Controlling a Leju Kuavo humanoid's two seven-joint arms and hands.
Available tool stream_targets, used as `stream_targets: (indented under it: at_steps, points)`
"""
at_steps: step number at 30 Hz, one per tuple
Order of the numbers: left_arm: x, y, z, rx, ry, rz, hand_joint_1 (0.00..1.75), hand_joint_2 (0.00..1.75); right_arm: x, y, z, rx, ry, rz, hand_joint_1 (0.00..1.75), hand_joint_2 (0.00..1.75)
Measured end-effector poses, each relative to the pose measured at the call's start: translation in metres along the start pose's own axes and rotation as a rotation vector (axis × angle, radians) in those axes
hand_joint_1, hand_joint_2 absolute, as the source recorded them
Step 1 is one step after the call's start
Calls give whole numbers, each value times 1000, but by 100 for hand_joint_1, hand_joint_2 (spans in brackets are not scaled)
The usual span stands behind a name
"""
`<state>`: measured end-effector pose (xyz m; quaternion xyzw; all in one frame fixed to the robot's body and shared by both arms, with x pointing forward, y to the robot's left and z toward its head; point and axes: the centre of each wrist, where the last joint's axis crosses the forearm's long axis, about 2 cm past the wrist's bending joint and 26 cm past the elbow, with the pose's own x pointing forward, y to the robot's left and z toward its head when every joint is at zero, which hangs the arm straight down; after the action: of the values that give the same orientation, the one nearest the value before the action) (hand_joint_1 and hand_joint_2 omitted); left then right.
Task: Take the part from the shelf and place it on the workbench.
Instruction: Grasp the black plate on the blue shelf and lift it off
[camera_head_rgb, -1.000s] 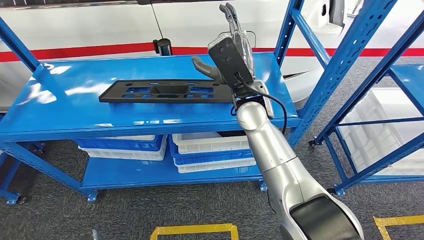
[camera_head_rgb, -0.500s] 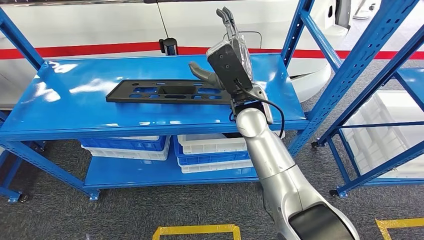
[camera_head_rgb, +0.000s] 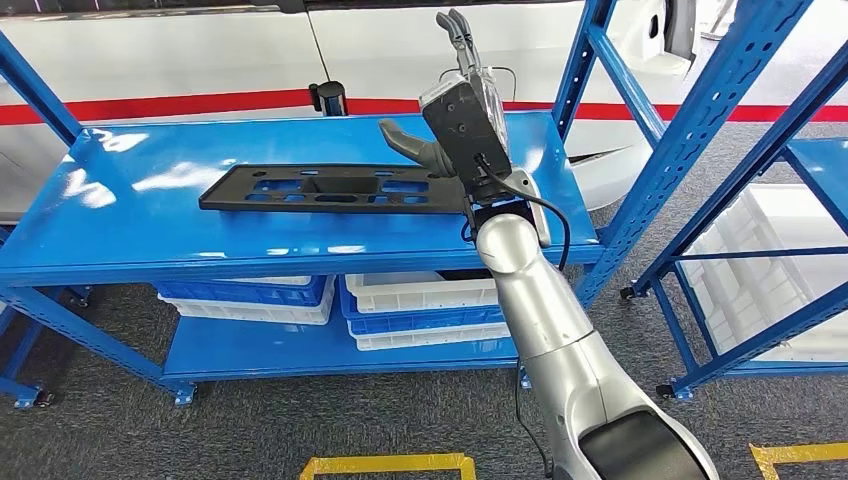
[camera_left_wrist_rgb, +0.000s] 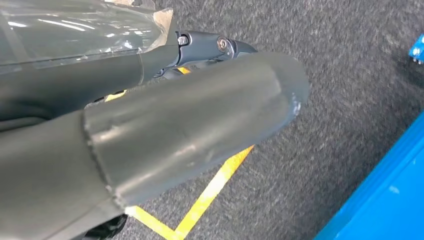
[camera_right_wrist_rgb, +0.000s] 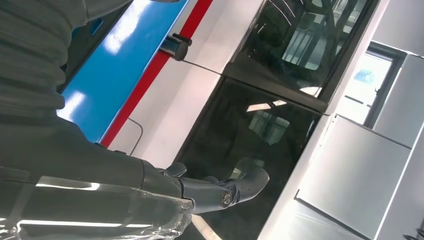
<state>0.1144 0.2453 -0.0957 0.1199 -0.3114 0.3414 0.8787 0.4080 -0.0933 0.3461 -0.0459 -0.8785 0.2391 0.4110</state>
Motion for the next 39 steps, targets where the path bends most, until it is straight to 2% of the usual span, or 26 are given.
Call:
stream_targets:
  at_steps: [28, 39]
  points:
    - [8, -17, 1, -26, -18, 13, 0, 0, -21, -14, 14, -40, 45, 50, 0, 175]
    - [7, -19, 1, -23, -13, 46, 0, 0, -17, -11, 11, -34, 36, 51, 0, 175]
